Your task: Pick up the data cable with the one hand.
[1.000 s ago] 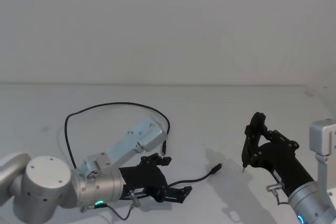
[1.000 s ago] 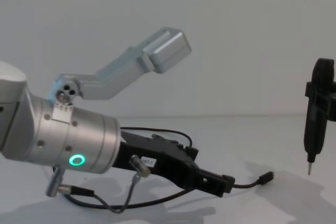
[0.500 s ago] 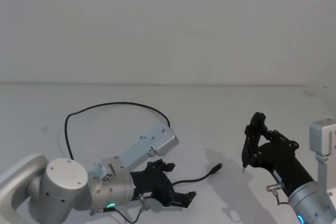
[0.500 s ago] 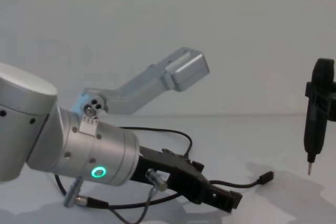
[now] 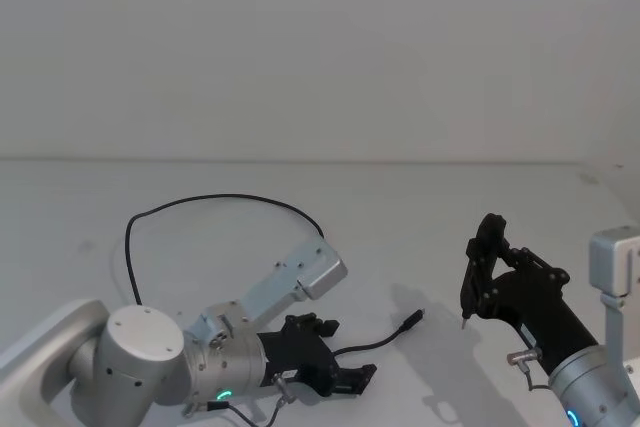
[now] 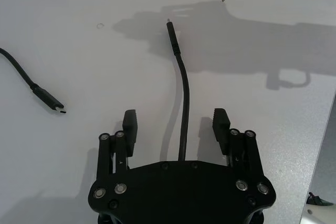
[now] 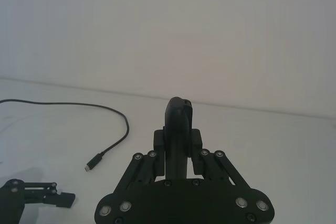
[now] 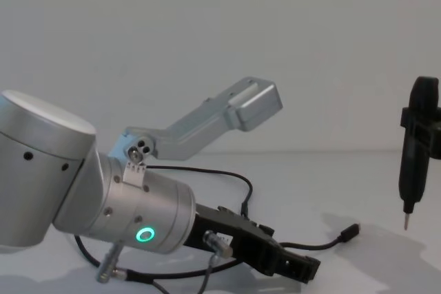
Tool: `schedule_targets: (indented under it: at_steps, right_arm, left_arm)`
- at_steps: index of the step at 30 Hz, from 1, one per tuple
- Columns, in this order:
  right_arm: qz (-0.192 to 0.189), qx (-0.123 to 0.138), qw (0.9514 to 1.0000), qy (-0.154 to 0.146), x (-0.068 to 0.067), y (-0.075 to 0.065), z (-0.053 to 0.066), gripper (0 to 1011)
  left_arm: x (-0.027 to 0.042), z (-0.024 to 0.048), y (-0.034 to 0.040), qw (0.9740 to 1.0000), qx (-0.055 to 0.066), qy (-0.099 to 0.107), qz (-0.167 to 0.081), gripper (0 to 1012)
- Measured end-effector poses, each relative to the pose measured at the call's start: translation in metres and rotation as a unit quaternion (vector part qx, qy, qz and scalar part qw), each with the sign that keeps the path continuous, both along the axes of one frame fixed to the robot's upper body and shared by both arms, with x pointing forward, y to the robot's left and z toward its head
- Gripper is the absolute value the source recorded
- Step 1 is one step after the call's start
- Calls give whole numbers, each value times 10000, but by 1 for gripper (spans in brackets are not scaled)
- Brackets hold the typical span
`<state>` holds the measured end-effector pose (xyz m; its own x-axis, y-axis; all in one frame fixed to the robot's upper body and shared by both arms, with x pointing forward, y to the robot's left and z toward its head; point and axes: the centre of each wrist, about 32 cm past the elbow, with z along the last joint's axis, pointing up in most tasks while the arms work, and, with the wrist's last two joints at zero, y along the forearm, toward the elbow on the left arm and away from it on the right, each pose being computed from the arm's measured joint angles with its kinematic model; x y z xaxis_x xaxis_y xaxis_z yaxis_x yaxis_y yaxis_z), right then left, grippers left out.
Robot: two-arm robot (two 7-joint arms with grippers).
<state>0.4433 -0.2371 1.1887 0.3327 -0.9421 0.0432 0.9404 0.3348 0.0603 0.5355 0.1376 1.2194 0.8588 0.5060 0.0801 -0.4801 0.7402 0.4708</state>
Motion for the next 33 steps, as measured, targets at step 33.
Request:
schedule_targets:
  at_steps: [33]
  right_arm:
    - [0,0,10000,0,0,0,0,279]
  left_arm:
    - [3,-27,-43,9999,8,117,104,513]
